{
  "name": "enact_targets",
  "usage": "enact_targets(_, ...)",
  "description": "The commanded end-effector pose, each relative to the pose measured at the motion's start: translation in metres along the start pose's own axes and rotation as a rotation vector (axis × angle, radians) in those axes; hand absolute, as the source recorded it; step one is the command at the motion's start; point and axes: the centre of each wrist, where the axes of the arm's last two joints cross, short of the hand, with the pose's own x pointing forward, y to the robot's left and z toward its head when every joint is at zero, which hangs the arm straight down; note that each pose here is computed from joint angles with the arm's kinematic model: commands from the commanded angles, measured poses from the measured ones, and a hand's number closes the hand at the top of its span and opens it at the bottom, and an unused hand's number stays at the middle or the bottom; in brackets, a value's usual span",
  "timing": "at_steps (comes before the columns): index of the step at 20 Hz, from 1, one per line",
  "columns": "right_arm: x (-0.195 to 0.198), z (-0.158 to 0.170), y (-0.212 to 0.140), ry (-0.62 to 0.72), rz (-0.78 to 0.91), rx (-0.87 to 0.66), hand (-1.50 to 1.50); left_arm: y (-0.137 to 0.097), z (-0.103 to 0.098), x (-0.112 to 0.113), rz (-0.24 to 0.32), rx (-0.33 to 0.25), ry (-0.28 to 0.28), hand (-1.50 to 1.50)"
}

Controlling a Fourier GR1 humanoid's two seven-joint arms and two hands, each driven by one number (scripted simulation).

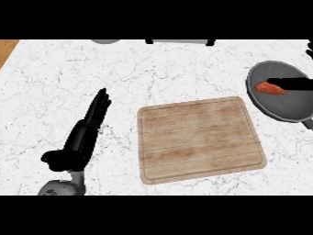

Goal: Pick the sweet potato from the cutting board and place it in the pan

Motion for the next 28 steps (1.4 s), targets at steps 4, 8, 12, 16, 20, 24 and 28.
enact_targets(4,-0.027,0.013,-0.041,0.008,-0.245,0.045,-1.50,0.002,-0.001,0.004,-0.014,0.017,0.001,0.00)
enact_targets(8,-0.057,0.039,-0.086,-0.011,-0.355,0.149,-1.50,0.007,0.016,-0.004,-0.018,0.044,-0.005,0.00)
enact_targets(12,-0.073,0.056,-0.100,-0.052,-0.341,0.234,-1.50,0.020,0.014,0.000,-0.009,0.025,0.005,0.00)
enact_targets(16,-0.074,0.061,-0.121,-0.084,-0.316,0.253,-1.50,0.005,-0.004,-0.005,-0.001,0.023,0.013,0.00)
enact_targets(20,-0.081,0.069,-0.118,-0.109,-0.305,0.248,-1.50,0.018,0.015,0.003,-0.010,0.040,0.022,0.00)
enact_targets(24,-0.085,0.076,-0.120,-0.092,-0.276,0.248,-1.50,0.008,0.001,-0.007,0.002,0.049,0.018,0.00)
enact_targets(28,-0.091,0.082,-0.116,-0.093,-0.267,0.274,-1.50,0.003,0.011,-0.009,-0.008,0.033,0.028,0.00)
